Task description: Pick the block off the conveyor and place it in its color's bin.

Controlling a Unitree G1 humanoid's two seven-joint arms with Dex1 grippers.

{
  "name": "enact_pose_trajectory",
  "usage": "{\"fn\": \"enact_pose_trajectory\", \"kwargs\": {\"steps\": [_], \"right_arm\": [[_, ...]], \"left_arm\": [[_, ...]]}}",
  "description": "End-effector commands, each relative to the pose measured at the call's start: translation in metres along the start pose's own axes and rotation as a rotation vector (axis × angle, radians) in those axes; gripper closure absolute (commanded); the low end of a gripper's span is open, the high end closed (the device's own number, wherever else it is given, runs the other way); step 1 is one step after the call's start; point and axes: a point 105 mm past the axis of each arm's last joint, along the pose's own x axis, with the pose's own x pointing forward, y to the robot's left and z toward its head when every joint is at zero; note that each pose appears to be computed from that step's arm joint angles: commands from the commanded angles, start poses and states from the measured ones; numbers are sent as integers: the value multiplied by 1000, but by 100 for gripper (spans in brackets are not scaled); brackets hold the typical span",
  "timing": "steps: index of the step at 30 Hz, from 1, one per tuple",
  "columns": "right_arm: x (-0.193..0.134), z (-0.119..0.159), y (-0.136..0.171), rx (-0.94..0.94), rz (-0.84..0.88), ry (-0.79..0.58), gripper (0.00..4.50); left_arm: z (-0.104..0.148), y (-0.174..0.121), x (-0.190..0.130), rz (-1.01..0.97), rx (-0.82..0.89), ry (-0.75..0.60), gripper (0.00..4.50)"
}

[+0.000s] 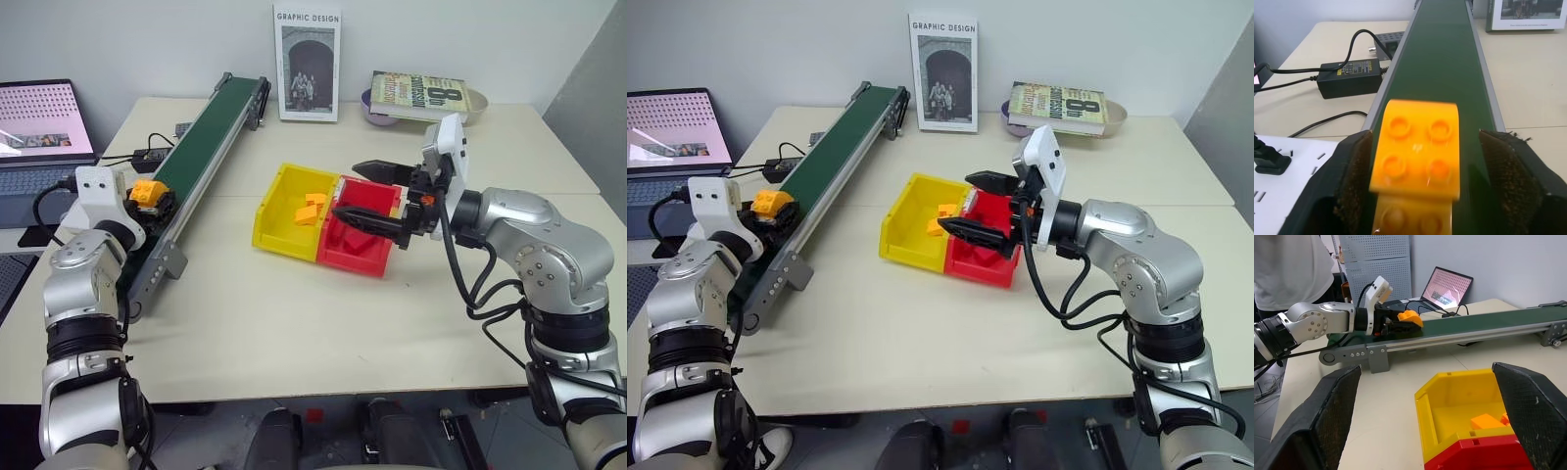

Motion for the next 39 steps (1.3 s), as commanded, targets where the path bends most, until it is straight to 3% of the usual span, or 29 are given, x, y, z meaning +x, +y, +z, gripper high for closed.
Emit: {"fn": "enact_pose_trajectory", "kwargs": {"steps": [1, 6, 15, 18, 23, 30, 34, 36, 39], "right_arm": [[-2, 15, 1, -45, 5, -43, 0], [-2, 14, 0, -48, 6, -40, 0], [-10, 10, -9, -75, -82, -26, 0], [-15, 3, -14, -132, -152, 20, 0], [-29, -16, -12, -228, -233, 165, 0], [-36, -21, -6, -198, -295, 166, 0], [-40, -23, -6, -183, -336, 164, 0], [-41, -22, -7, -182, -349, 160, 0], [-43, -21, -8, -180, -367, 156, 0]], "left_arm": [[17, 6, -11, 19, 25, -46, 188], [20, 8, -22, 26, 27, -48, 291], [48, -12, -28, -42, 38, -98, 295], [58, -39, -26, -165, 57, -112, 295], [66, -117, -20, -502, 136, -100, 295], [64, -165, 1, -706, 238, -72, 295], [58, -178, 13, -773, 270, -61, 295], [56, -182, 19, -790, 271, -61, 225], [53, -190, 26, -825, 262, -59, 175]]}}
